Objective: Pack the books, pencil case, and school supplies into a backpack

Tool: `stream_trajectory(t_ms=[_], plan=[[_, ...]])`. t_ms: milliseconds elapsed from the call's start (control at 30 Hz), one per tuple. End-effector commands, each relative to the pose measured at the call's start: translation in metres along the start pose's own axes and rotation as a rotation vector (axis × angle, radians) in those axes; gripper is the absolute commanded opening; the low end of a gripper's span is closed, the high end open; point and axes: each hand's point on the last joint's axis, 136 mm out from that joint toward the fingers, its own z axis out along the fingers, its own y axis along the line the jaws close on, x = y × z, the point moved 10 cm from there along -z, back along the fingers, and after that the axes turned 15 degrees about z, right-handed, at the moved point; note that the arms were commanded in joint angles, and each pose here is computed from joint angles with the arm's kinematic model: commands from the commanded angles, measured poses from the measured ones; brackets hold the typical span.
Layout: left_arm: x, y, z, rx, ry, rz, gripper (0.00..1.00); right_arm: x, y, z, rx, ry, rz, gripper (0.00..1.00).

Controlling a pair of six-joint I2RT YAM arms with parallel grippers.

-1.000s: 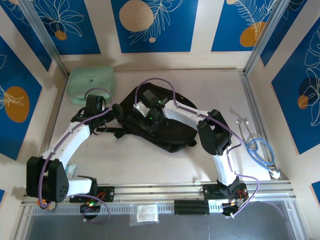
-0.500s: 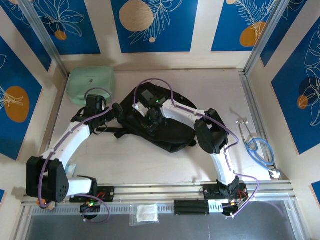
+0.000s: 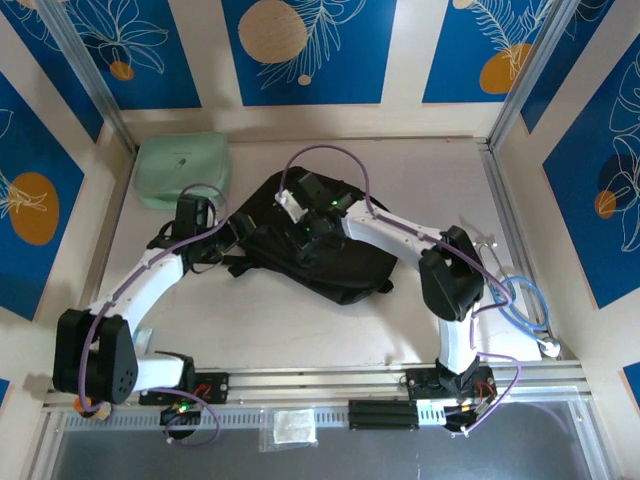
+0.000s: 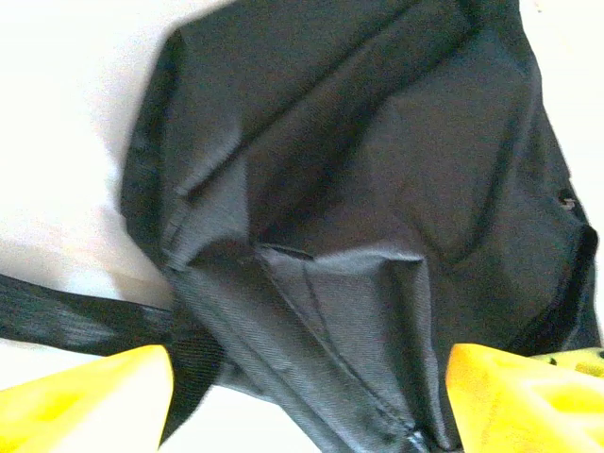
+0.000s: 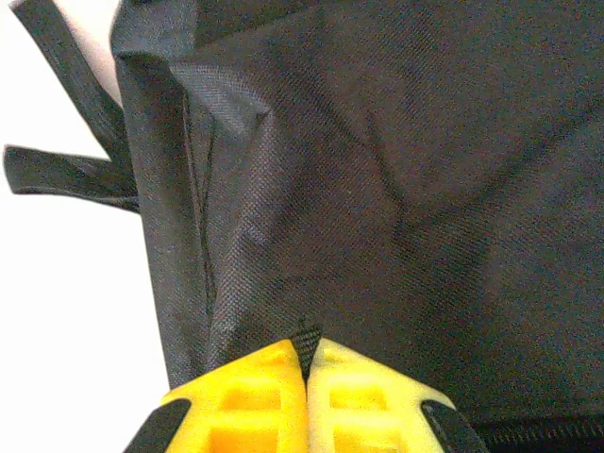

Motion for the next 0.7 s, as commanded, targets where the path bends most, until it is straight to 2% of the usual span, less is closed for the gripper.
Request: stream_trajectory(t_ms=[0,267,600,667], plan=[[0.009,-0.021,0.012,0.153,0.047,-0.037,0.7,-0.01,0.0,-0.018,-0.08,-0.089,0.065,0.0],[0.029,-0.056,0.04,0.276,0.124,-0.082,0.51,-0.007,-0.006,-0.022,-0.111,-0.086,0.118,0.0],[0.038,-0.059,0.061,0.261,0.167,-0.137,0.33,-0.005,-0.008,-0.024,-0.115,-0.088,0.132,0.0],[0.038,-0.06,0.062,0.258,0.173,-0.132,0.27,-0.005,-0.009,-0.024,-0.109,-0.09,0.134,0.0]])
